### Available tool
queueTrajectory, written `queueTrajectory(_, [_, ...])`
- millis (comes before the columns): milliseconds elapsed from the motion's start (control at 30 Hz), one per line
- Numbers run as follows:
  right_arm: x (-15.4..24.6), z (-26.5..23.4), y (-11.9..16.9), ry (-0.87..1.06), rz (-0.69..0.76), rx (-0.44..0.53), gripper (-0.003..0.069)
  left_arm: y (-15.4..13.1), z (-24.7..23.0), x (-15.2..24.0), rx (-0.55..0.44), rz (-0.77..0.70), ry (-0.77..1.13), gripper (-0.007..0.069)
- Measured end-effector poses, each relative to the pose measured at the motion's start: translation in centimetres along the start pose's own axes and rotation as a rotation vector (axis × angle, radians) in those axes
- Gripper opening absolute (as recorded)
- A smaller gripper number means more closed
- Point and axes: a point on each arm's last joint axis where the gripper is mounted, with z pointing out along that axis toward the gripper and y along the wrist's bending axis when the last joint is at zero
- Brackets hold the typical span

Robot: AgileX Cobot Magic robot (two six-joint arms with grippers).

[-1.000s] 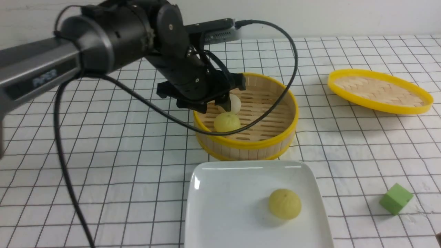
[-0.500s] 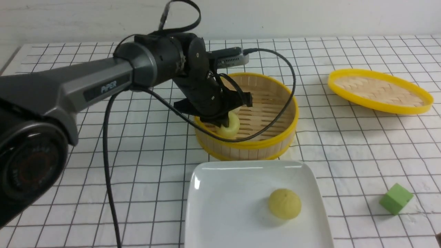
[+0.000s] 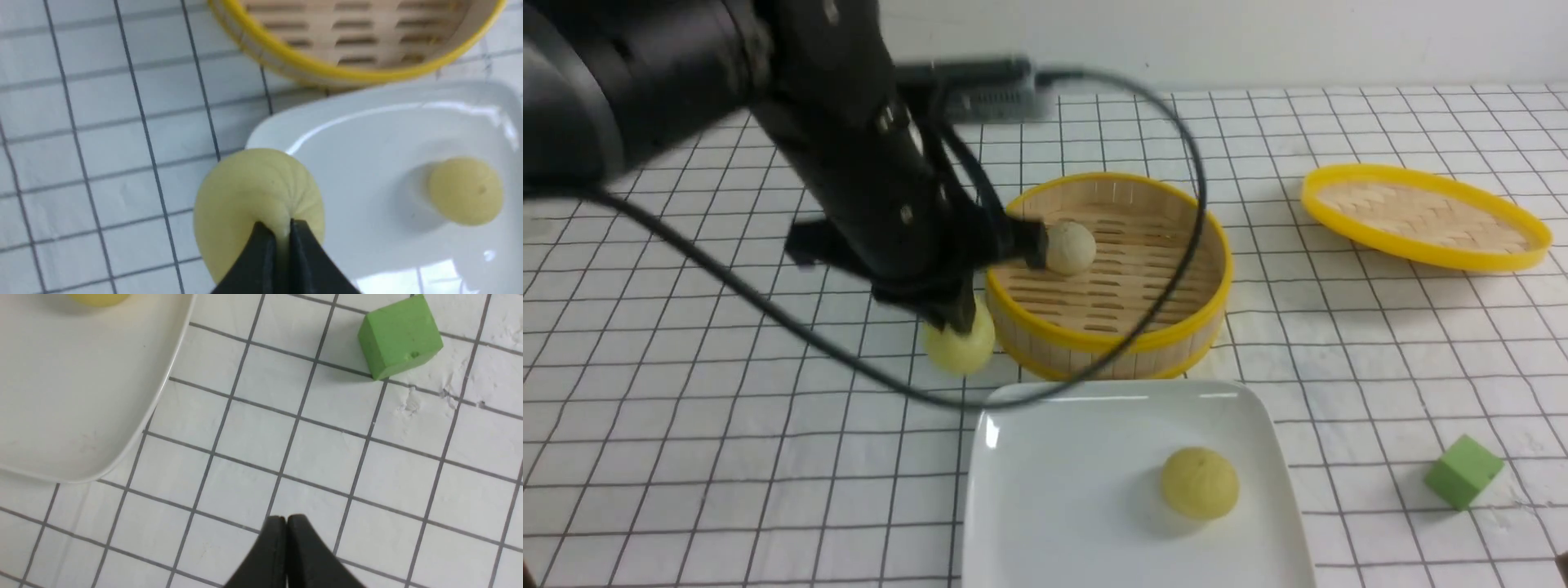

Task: Put the steamed buns into the plate on the white-black tablecloth.
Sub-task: 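Carry the bun from the bamboo steamer to the plate with the left gripper, then reach into the bamboo steamer and grasp a bun with the left gripper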

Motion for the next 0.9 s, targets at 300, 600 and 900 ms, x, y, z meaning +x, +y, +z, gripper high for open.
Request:
queueTrajectory(300, [0.0,0.0,0.0,-0.004,0.004,-0.005,0.003,-3.1,9.5,3.5,0.056,0.025,0.041,0.0156])
queueTrajectory(600, [-0.1,0.0,0.2,-0.009,0.016,-0.019,0.004,-3.1,7.4,0.5,0.029,0.02,0.026,0.0417])
queueTrajectory(900, [-0.1,0.0,0.3,-0.012,0.027,-0.033,0.0048,-1.6,4.2,-7.8,0.038,-0.063,-0.091,0.0072])
